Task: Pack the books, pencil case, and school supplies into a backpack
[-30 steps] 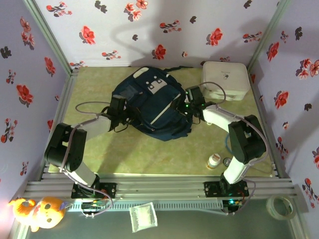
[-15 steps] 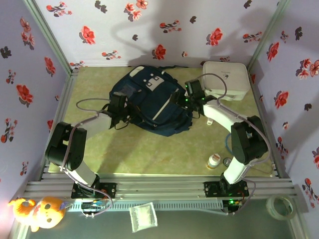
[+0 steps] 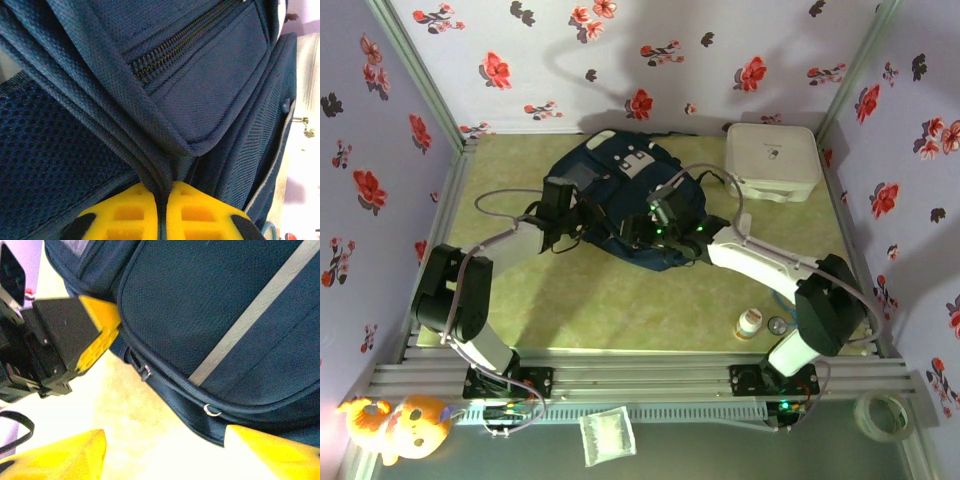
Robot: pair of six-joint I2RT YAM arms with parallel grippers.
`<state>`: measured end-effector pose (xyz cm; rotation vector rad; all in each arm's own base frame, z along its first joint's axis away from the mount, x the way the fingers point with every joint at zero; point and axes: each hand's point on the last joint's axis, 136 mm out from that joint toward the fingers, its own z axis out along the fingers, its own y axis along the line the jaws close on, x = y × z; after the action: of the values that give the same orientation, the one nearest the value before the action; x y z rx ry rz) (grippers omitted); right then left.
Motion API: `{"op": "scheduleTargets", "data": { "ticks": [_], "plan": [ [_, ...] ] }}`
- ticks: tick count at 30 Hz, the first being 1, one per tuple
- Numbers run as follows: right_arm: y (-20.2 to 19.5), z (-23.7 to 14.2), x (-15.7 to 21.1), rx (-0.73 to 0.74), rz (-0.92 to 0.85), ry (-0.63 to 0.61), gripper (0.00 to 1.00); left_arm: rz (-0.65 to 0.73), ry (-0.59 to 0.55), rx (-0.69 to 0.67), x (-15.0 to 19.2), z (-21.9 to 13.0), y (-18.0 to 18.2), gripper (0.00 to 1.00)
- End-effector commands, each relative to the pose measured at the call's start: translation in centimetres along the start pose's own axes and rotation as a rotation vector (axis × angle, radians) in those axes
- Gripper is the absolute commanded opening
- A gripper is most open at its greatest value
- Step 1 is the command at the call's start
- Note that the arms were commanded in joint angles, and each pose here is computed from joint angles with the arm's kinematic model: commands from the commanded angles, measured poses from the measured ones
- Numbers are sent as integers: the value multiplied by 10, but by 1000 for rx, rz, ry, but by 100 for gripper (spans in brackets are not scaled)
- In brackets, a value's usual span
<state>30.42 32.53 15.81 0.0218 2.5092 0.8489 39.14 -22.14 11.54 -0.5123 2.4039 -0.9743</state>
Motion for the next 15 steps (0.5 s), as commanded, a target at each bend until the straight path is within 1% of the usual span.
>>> {"op": "scheduleTargets", "data": {
  "ticks": [1,9,12,15],
  "plan": [
    [3,12,0,-1,37,-18,64,75,-45,162,-18,-9,-50,0],
    [-16,39,8,42,41,22,63,44,-54,189,-19,-11,-52,0],
    [-31,50,2,67,57,21,62,23,-58,198,-20,-9,-53,0],
    [-49,54,-17,115,41,-14,62,5,-59,211,-20,-7,-54,0]
  ]
}}
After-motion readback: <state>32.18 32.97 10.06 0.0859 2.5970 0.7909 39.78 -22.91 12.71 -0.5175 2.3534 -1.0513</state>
